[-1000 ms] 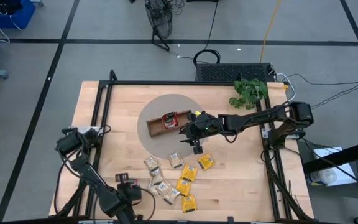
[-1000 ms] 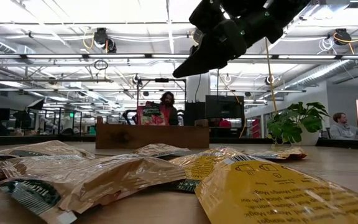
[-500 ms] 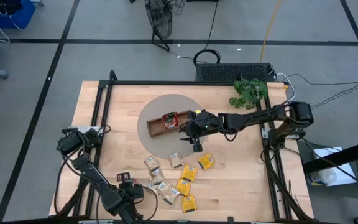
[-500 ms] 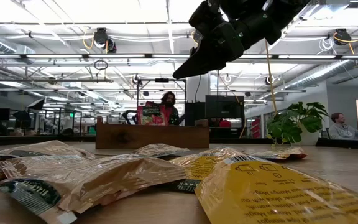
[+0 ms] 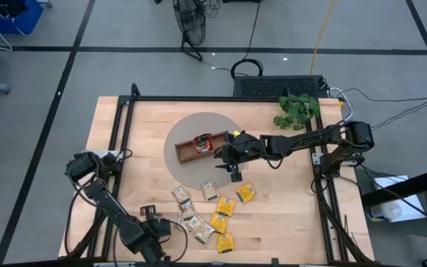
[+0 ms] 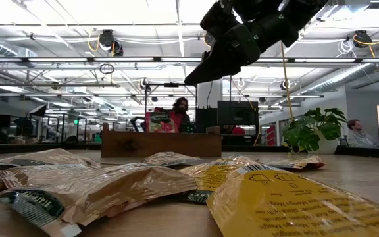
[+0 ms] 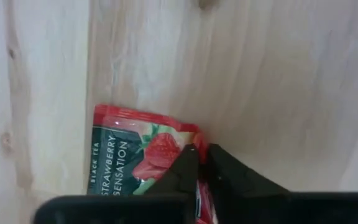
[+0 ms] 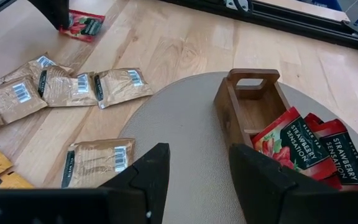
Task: Pick & Place Tea
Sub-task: Put the red tea bag into the wooden organizer
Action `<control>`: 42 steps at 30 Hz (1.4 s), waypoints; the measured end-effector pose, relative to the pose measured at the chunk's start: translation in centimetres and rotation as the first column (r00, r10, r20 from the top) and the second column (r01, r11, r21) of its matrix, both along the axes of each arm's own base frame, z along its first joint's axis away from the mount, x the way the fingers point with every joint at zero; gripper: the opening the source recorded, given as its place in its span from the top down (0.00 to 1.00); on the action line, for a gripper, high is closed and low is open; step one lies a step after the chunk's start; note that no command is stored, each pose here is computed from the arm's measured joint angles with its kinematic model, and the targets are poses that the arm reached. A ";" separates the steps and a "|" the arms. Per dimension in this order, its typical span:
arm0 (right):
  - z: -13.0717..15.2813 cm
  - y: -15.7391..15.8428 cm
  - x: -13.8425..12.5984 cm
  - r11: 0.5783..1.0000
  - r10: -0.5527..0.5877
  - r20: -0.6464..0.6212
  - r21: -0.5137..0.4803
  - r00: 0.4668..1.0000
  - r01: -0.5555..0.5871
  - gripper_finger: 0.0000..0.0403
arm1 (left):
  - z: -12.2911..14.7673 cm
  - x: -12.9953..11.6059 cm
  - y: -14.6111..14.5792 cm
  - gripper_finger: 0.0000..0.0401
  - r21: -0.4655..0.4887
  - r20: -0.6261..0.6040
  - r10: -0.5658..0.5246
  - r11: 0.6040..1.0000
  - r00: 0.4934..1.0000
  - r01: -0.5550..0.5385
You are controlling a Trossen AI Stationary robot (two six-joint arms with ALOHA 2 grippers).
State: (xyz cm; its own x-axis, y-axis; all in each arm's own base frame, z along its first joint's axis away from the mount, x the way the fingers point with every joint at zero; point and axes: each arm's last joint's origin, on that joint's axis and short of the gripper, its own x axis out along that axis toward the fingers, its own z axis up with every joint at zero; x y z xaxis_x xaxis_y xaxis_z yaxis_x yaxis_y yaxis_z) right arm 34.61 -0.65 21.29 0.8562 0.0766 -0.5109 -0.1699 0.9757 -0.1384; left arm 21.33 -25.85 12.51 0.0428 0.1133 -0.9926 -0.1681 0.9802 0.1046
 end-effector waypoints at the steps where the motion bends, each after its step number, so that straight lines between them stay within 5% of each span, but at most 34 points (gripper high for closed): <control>1: 0.0 0.0 0.0 1.000 0.000 -0.001 0.000 1.000 0.000 0.63 | 0.1 0.1 0.1 0.96 0.006 -0.001 -0.001 1.000 1.000 0.001; 5: 0.0 0.0 0.0 1.000 -0.001 0.004 0.001 1.000 0.001 0.63 | 1.1 0.7 1.1 0.98 0.161 -0.027 -0.049 0.986 0.998 0.052; 9: 0.1 0.0 0.1 0.999 -0.021 0.007 0.042 1.000 0.021 0.63 | 4.5 1.8 2.6 0.99 0.413 -0.057 -0.144 0.897 0.988 0.155; 16: -1.0 -0.1 -0.5 0.991 0.036 0.215 0.116 0.976 -0.062 0.63 | 7.6 5.2 6.0 0.99 0.710 -0.146 -0.374 0.605 0.916 0.360; 23: -0.4 -0.9 -1.2 0.917 0.134 0.392 0.300 0.910 -0.264 0.63 | 7.5 9.1 9.6 1.00 0.756 -0.340 -0.484 0.369 0.806 0.540; 27: -0.8 -0.8 -1.2 0.914 0.137 0.376 0.310 0.917 -0.264 0.63 | 7.7 11.1 10.9 1.00 0.785 -0.444 -0.497 0.185 0.745 0.591; 30: -1.1 -1.3 -1.2 0.916 0.120 0.355 0.321 0.927 -0.242 0.63 | 7.7 12.2 11.6 1.00 0.767 -0.518 -0.486 0.101 0.704 0.634; 42: -1.4 -4.0 -1.5 0.912 0.019 0.313 0.384 0.950 -0.145 0.63 | 8.0 13.5 11.7 1.00 0.775 -0.560 -0.459 0.004 0.690 0.632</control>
